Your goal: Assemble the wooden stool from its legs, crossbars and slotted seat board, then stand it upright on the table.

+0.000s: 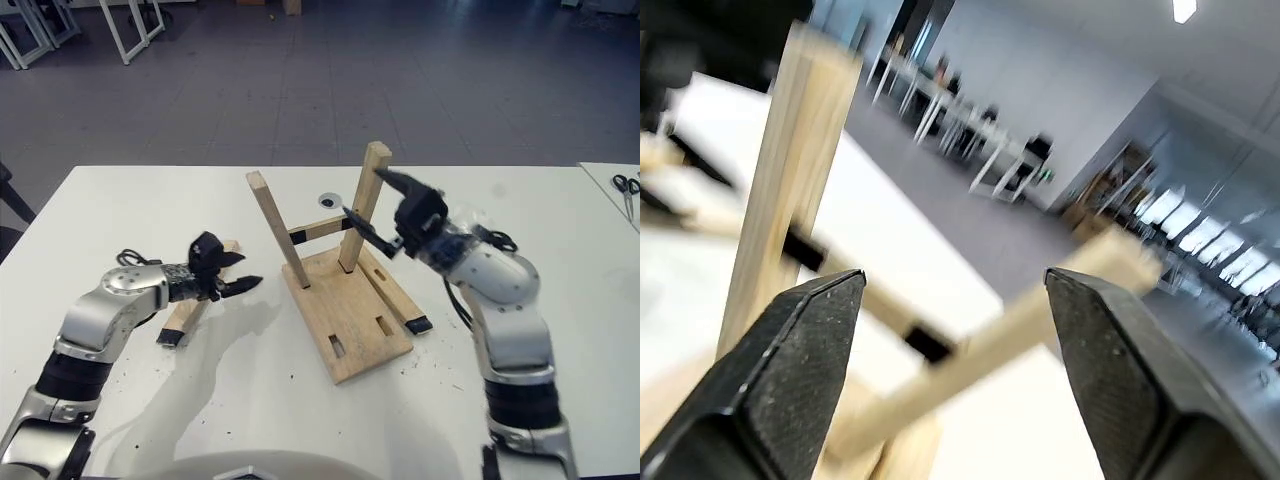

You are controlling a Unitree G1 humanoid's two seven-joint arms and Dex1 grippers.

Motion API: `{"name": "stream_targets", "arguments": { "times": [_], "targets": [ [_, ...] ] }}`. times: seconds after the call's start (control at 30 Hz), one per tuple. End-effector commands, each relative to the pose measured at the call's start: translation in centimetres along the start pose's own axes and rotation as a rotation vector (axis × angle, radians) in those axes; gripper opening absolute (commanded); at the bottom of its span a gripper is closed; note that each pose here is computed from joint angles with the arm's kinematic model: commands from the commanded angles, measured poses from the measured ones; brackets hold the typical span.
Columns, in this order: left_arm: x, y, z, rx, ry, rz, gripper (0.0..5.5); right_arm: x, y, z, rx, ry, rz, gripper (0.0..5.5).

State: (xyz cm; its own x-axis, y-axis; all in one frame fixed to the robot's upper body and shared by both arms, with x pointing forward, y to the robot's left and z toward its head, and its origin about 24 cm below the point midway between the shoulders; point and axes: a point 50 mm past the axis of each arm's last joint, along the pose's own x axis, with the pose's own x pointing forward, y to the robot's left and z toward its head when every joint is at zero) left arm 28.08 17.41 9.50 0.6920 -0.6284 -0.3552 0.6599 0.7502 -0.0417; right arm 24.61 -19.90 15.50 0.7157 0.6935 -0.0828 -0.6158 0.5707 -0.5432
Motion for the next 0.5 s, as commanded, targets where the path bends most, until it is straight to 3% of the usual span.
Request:
{"name": "stream_targets", "arguments": {
  "times": [0.03,0.17,0.3,0.5],
  "targets": [
    [-1.0,2.1,5.3,-0.074,-0.343,0.183,3.45,-2.5,2.1,-4.6,-0.043,0.239,0.151,3.30],
    [-0.9,1.7,11.7,-0.122,-0.578,0.187,3.45,-4.4,3.8,-8.5,-0.101,0.406,0.239,3.30],
    [-0.1,0.2,16.9,-0.079,-0.681,0.112,3.45,-4.7,4.2,-9.9,-0.132,0.433,0.255,3.30],
    [1.7,-1.1,17.6,-0.070,-0.633,0.039,3.45,-5.0,4.4,-10.6,-0.160,0.446,0.244,3.30]
  ]
}}
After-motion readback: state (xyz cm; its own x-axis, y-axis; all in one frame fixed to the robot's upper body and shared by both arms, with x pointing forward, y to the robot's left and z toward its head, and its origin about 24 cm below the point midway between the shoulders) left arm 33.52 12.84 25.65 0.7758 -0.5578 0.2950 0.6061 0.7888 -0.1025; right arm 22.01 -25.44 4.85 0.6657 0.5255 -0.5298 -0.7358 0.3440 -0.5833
